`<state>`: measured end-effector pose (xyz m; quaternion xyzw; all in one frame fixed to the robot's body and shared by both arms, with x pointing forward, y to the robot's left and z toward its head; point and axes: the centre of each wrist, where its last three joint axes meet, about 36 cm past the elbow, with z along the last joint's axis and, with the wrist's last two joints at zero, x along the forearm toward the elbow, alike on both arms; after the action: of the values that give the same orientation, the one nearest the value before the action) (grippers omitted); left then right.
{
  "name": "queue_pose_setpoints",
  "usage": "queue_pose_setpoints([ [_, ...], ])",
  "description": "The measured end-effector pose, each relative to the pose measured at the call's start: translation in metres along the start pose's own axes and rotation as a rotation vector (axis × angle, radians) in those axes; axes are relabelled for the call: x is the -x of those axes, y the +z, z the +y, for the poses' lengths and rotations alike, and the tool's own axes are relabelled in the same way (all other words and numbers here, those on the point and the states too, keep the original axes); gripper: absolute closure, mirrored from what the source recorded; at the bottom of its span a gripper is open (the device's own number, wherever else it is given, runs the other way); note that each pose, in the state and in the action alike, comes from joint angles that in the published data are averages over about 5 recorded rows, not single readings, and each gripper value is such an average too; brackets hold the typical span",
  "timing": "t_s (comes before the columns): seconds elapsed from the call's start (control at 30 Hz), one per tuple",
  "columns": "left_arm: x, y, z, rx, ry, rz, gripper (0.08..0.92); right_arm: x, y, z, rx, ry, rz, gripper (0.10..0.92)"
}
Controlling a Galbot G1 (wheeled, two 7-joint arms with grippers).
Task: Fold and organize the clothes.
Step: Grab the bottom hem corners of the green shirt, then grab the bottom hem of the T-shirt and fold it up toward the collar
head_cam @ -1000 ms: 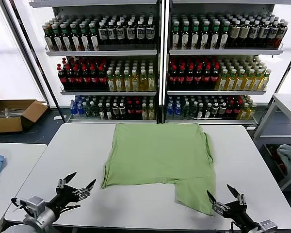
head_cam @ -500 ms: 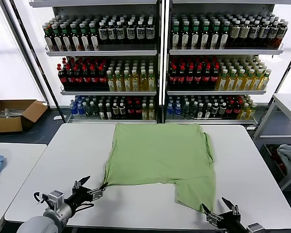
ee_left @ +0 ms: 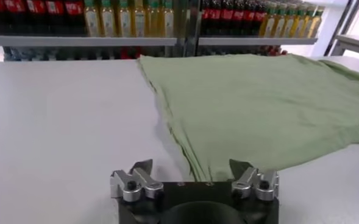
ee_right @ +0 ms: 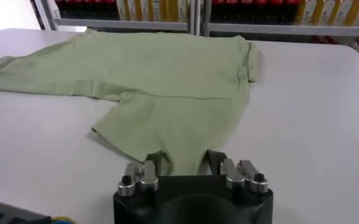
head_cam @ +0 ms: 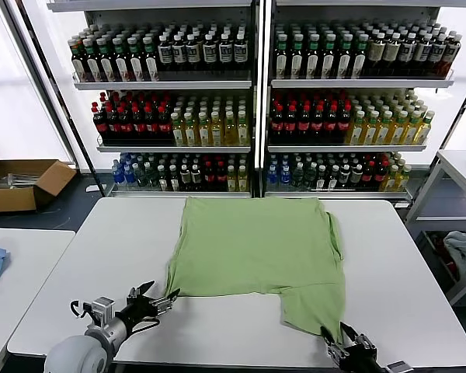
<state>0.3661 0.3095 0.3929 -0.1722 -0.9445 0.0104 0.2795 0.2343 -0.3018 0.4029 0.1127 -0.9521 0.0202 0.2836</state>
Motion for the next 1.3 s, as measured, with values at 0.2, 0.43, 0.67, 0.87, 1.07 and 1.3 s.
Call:
queue_pose_setpoints([
  [0.2,0.007,0.006,0.000,-0.013,-0.004,0.007,0.422,-0.001,0.002,0.001,0.017,0.000,0.004,0.823],
  [0.43,0.007,0.012,-0.007,-0.019,0.009,0.014,0.629,-0.003,0.003,0.002,0.029,0.000,-0.002,0.915],
  [0.67,0.003,0.020,-0.017,-0.010,0.037,0.033,0.779,-0.004,0.002,0.003,0.033,-0.001,-0.010,0.915],
  [0.87,0.002,0.023,-0.022,0.004,0.040,0.035,0.830,-0.008,0.002,0.003,0.036,-0.015,-0.029,0.915],
  [1.07,-0.003,0.024,-0.026,0.024,0.024,0.025,0.916,-0.016,0.004,0.004,0.033,-0.048,-0.084,0.915],
  [1.3,-0.020,0.023,-0.036,0.031,-0.002,0.005,0.917,-0.033,0.010,0.007,0.035,-0.091,-0.147,0.915],
])
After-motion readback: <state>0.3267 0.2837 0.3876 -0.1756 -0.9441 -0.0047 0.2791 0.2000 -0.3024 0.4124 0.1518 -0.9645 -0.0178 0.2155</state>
